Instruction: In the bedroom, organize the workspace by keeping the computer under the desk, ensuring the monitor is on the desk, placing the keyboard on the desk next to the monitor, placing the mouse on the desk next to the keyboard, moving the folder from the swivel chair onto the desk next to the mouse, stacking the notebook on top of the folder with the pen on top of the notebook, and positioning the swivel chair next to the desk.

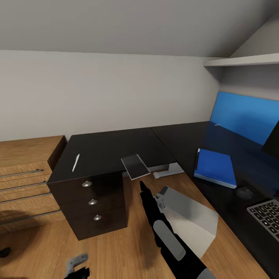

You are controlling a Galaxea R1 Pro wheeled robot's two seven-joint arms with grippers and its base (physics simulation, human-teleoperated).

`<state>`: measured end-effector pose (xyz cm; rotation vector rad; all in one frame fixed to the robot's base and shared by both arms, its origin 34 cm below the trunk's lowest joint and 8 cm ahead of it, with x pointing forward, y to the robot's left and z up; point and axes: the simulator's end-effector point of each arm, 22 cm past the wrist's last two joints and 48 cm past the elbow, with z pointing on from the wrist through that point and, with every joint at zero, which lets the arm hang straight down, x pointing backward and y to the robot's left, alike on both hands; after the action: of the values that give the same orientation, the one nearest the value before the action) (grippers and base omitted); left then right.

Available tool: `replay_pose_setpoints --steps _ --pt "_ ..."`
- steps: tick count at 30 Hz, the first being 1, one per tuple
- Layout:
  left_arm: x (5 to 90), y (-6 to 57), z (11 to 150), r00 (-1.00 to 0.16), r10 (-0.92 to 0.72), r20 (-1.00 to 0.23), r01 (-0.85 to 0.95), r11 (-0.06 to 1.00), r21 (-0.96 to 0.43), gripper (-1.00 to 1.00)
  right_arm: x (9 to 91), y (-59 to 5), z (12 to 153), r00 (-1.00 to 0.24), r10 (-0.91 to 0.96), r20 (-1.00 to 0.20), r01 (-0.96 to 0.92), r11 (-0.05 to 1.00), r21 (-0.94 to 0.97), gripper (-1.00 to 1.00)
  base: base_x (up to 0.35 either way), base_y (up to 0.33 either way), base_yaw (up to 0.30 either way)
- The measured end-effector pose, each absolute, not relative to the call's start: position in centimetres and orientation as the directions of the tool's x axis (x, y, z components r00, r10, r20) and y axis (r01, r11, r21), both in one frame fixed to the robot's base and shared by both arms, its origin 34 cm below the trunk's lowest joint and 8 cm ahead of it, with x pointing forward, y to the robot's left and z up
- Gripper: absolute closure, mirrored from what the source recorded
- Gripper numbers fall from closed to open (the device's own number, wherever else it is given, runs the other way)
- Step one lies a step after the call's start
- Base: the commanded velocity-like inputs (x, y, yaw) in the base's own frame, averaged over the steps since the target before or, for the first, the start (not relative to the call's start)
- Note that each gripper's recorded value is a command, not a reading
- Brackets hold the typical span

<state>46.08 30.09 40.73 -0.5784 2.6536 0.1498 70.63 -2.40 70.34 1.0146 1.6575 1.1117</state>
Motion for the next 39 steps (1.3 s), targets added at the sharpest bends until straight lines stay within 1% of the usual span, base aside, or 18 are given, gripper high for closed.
replay_pose_setpoints --steps 1,3,7,13,16,30,39 --pt "47.2 31.1 41.3 -0.786 -0.363 -0.5 -0.432 0.902 0.024 -1.0 70.6 -2.4 70.3 -0.288 0.933 -0.216 0.154 0.268 0.951 -1.0 0.0 0.0 0.0" --pt "47.8 31.8 41.7 -0.766 -0.335 -0.549 -0.424 0.905 0.041 -1.0 70.6 -2.3 70.3 -0.288 0.933 -0.216 0.154 0.268 0.951 -1.0 0.0 0.0 0.0" --pt "48.0 31.9 42.2 -0.753 -0.313 -0.579 -0.412 0.91 0.043 -1.0 70.6 -2.3 70.3 -0.288 0.933 -0.216 0.154 0.268 0.951 -1.0 0.0 0.0 0.0" --pt "47.8 31.7 45.7 -0.704 -0.271 -0.656 -0.324 0.945 -0.042 -1.0 70.6 -2.4 70.3 -0.287 0.933 -0.216 0.154 0.268 0.951 -1.0 0.0 0.0 0.0" --pt "46.9 31.8 46.4 -0.701 -0.261 -0.663 -0.305 0.951 -0.052 -1.0 70.6 -2.4 70.3 -0.287 0.933 -0.216 0.154 0.267 0.951 -1.0 0.008 0.002 0.0" --pt "46.4 31.8 46.6 -0.702 -0.256 -0.665 -0.296 0.953 -0.055 -1.0 70.6 -2.4 70.4 -0.287 0.933 -0.216 0.154 0.267 0.951 -1.0 0.163 0.093 0.0" --pt "46.3 31.8 46.6 -0.702 -0.259 -0.663 -0.298 0.953 -0.057 -1.0 70.6 -2.3 70.3 -0.288 0.934 -0.213 0.156 0.266 0.951 -1.0 0.108 0.094 0.0"
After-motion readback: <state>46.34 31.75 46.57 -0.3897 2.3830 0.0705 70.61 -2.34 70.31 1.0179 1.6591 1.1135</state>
